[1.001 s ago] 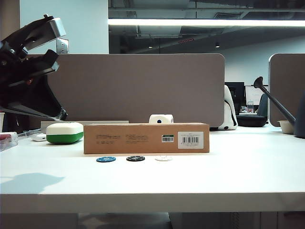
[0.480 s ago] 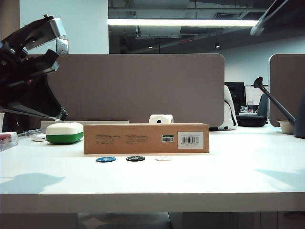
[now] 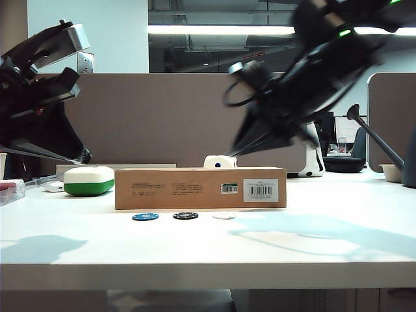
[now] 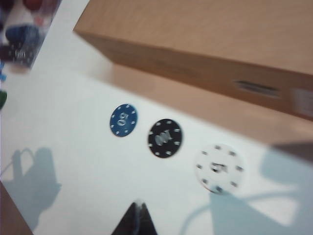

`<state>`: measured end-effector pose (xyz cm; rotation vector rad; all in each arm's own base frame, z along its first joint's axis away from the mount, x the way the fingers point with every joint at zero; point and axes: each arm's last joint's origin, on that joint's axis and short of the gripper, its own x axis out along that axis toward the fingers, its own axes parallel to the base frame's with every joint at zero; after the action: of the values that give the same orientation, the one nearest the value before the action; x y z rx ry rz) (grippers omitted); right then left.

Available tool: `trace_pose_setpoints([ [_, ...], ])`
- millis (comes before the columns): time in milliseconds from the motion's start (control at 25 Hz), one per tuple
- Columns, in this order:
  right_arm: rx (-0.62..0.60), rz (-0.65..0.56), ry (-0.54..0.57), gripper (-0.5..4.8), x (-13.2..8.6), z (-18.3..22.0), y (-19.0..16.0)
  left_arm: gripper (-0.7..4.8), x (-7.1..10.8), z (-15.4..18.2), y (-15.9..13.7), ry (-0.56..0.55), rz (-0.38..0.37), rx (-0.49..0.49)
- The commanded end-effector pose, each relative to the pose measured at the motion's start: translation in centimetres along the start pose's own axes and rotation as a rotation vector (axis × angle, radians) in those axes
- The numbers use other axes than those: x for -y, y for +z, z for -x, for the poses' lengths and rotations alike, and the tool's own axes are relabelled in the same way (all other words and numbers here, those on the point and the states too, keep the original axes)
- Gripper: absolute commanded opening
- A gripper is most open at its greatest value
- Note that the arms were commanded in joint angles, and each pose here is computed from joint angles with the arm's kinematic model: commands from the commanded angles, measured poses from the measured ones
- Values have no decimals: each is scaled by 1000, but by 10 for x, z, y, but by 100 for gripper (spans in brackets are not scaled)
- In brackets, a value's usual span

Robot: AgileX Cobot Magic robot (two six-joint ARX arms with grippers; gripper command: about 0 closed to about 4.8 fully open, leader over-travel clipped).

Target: Push the chip with the highest value in the row forward next to the rectangular box.

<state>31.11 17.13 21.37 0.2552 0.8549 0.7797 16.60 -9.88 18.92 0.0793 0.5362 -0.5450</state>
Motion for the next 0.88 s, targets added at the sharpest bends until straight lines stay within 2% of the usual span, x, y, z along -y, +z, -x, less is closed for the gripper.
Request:
trace_pose_setpoints([
  [40,-62,22,22,-9,-8,-26,8,-5,-1,0,2,19,-4,16],
  [480,-179,59,42,-9,-28,-69,-1,-5,-1,0,2,21,-4,17],
  [600,-184,98,-28,-10,-30,-74,-6,-5,-1,0,2,19,-4,16],
  [881,-206,99,-32,-9,-26,-83,-12,-5,-1,0,2,20,-4,17],
])
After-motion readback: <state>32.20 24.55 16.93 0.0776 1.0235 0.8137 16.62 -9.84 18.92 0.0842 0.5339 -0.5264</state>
